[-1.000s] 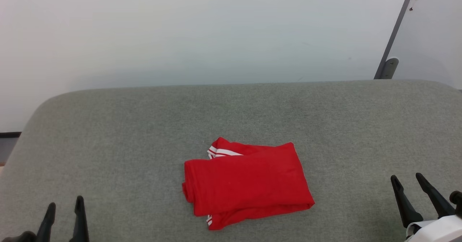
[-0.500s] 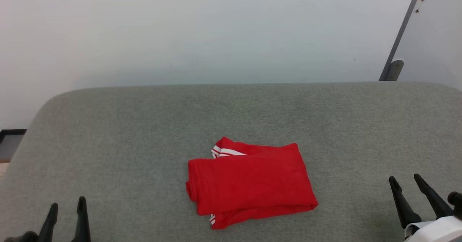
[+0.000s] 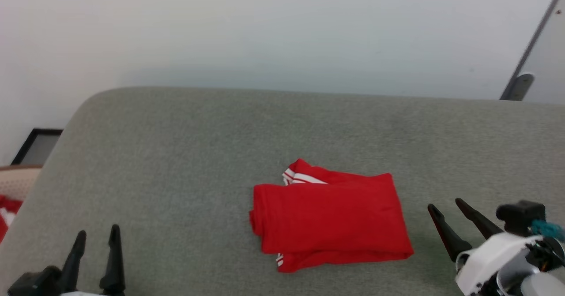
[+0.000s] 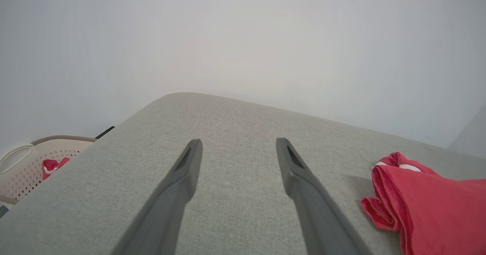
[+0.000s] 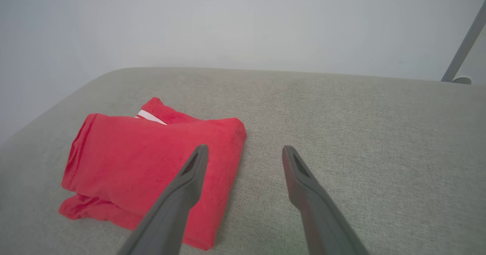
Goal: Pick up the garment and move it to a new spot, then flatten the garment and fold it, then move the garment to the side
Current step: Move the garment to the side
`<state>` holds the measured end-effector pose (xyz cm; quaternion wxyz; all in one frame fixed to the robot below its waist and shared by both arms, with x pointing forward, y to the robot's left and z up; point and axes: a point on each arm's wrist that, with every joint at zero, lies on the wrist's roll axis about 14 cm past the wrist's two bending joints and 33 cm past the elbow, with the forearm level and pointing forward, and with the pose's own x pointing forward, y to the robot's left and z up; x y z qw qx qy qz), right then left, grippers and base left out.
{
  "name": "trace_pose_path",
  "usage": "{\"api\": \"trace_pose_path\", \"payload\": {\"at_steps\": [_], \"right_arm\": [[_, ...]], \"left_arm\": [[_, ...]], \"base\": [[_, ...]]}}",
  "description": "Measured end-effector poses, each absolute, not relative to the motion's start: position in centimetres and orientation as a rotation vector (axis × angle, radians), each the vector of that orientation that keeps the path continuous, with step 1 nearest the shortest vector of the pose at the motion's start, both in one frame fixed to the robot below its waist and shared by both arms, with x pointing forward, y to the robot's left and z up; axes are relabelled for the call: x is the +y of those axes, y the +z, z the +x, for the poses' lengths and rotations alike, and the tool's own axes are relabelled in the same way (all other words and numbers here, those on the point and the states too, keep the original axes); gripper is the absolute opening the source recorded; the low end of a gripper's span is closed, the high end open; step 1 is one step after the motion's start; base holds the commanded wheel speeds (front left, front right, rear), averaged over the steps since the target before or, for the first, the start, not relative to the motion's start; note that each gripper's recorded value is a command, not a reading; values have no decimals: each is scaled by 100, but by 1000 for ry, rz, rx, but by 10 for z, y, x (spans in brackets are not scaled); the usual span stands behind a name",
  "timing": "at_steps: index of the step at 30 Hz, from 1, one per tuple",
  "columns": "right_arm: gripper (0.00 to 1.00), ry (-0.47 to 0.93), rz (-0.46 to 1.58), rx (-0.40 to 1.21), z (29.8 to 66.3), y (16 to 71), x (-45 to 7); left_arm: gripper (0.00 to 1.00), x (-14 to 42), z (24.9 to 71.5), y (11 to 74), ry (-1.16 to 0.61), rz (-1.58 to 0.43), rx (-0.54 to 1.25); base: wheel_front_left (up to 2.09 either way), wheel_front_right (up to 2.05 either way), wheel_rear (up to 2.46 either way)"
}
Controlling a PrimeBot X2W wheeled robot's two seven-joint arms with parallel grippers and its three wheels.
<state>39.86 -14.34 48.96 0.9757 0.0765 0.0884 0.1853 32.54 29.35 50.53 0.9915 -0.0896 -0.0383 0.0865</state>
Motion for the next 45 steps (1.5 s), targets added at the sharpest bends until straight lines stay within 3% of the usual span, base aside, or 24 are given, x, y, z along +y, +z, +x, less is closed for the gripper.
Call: {"api": "trace_pose_path", "payload": {"at_steps": [23, 24, 25, 36, 45], "right_arm": [[100, 540, 63, 770, 443, 385, -85], [44, 544, 59, 781, 445, 383, -84], [0, 548, 49, 791, 445, 382, -83], [0, 553, 0, 768, 455, 395, -88], [0, 404, -124, 728, 482, 422, -170]], "left_arm": [[100, 306, 331, 468, 247, -190, 44], [100, 307, 331, 467, 249, -190, 47], [100, 307, 330, 466, 252, -189, 49], [100, 304, 337, 468, 232, -182, 44], [100, 277, 377, 477, 122, -165, 19]], "base": [[0, 0, 0], [0, 0, 0], [0, 0, 0], [0, 0, 0], [0, 0, 0]]}}
